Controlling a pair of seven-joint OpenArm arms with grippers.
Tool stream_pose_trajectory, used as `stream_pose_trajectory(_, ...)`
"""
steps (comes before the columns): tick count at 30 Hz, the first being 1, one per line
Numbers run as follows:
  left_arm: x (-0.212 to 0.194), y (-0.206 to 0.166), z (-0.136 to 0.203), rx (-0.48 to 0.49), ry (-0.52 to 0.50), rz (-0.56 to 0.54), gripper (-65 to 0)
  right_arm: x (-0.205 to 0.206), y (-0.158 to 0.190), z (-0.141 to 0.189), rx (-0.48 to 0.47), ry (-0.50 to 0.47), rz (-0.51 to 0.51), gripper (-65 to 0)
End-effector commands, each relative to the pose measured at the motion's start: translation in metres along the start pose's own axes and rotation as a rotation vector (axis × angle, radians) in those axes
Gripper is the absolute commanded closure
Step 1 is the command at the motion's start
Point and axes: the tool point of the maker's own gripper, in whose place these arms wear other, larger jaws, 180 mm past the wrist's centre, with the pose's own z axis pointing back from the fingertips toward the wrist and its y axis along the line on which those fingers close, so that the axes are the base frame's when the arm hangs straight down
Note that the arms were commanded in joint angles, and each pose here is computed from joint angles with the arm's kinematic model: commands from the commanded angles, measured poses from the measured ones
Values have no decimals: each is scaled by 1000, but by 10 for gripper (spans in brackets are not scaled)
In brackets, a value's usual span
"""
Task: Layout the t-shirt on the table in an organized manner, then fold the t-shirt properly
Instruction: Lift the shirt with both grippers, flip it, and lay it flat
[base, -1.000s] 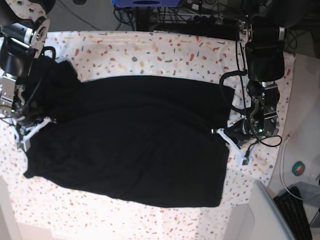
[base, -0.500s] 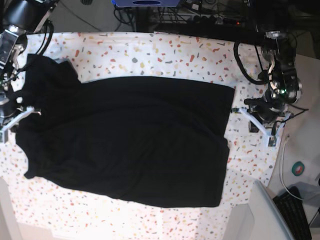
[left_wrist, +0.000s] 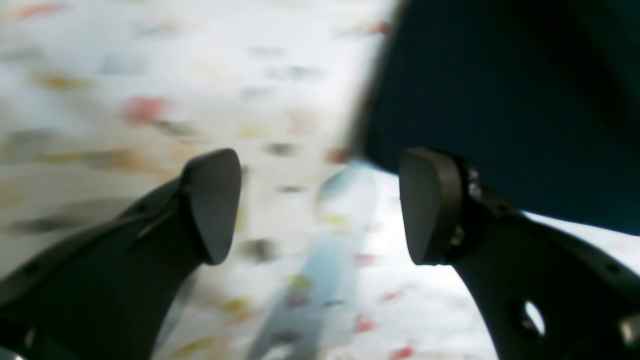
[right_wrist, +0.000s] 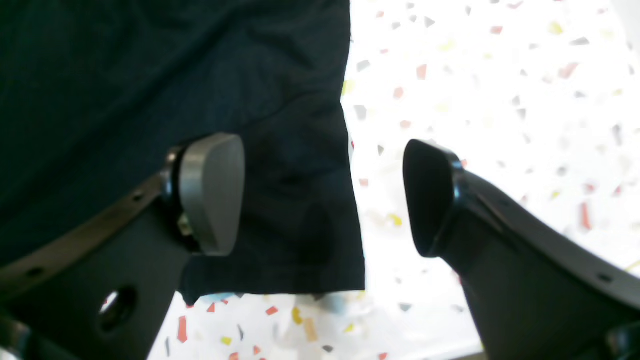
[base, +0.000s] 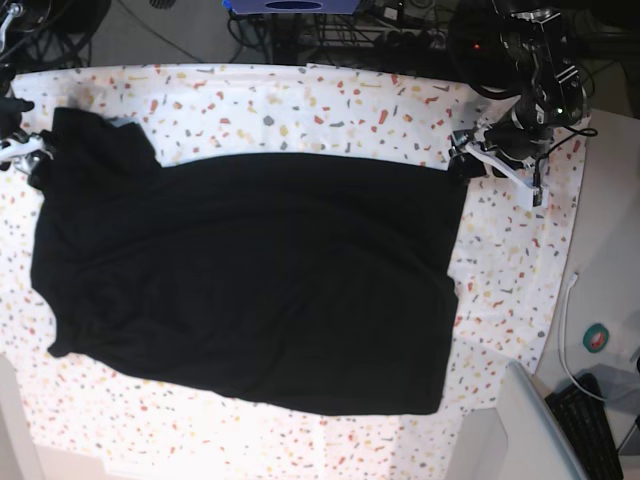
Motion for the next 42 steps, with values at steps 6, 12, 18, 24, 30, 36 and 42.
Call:
stream_pose_trajectory(6, 12, -8, -10, -49, -23, 21, -472, 6, -26, -6, -22, 3, 8, -426)
stream_pose_trajectory(12, 10, -22, -26, -86, 7, 30, -449, -2, -44, -32, -29, 39, -47, -426)
stream_pose_trajectory(18, 8, -22, -28, -89, 14, 40, -109, 1, -28, -51, 91, 71, 9, -426)
stream_pose_trajectory(24, 8, -21, -27, -88, 14, 38, 0, -1, -21, -61, 112, 84, -19, -428)
stream_pose_trajectory(30, 9, -17, -26, -79, 10, 40, 0, -16, -17, -73, 126, 127, -75, -428)
stream_pose_trajectory(36, 10, -16, -21, -74, 2, 30, 0, -30, 10, -80, 189, 185, -2, -339)
stream_pose_trajectory(42, 19, -19, -2, -65, -39, -35, 0, -39, -3, -69, 163, 190, -11, 0)
